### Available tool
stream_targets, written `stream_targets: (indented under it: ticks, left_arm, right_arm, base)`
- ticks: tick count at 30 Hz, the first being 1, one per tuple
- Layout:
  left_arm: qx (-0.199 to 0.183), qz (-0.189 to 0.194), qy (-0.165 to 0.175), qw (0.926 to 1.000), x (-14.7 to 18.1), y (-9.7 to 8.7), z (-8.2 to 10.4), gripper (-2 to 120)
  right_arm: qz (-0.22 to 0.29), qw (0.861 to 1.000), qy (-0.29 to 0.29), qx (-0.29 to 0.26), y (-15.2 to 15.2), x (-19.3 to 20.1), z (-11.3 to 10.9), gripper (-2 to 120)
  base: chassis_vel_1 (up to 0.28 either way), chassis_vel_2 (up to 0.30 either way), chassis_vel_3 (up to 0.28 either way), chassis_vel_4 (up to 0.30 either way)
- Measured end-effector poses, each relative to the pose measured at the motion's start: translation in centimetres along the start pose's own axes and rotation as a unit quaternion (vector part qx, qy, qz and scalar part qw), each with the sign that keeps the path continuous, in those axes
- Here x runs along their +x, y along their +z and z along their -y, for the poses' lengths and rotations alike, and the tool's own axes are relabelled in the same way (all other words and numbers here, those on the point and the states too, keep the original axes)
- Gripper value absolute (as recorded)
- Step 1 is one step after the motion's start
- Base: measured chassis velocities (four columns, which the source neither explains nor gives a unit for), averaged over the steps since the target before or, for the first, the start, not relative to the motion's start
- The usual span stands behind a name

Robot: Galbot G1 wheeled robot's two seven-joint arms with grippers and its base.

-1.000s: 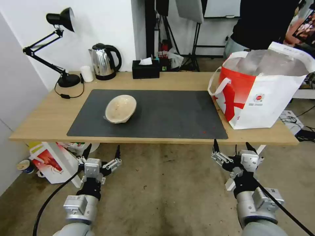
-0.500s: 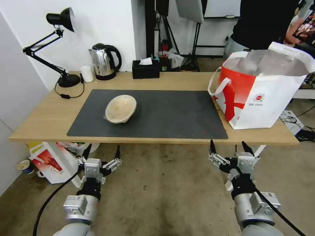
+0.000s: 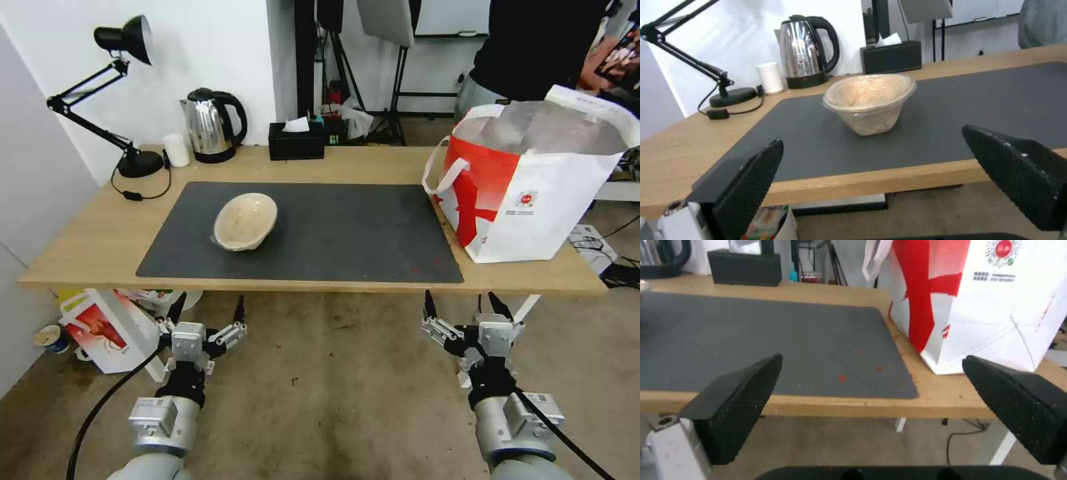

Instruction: Pick up the trash from the table and place it into the takeout bag.

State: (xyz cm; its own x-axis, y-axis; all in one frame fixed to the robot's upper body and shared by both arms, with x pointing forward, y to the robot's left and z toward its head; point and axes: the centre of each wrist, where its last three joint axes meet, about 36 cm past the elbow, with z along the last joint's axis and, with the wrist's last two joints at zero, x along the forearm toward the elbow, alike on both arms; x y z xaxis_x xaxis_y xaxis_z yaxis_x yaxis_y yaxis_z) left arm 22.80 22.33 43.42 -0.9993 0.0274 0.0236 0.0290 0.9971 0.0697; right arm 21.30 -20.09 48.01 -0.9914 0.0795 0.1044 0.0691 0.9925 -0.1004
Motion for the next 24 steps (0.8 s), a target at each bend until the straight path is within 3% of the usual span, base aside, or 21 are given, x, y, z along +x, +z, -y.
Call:
stream_targets:
  ticks: [24]
  left_arm:
    - [0.000,0.000,0.000,1.0000,0.00,0.00,0.00,100]
  right_arm:
    - [-0.001,1.000,-0.003,0.003,0.11,0.10,0.06,100]
  base:
    - [0.000,0.000,0.000,0.000]
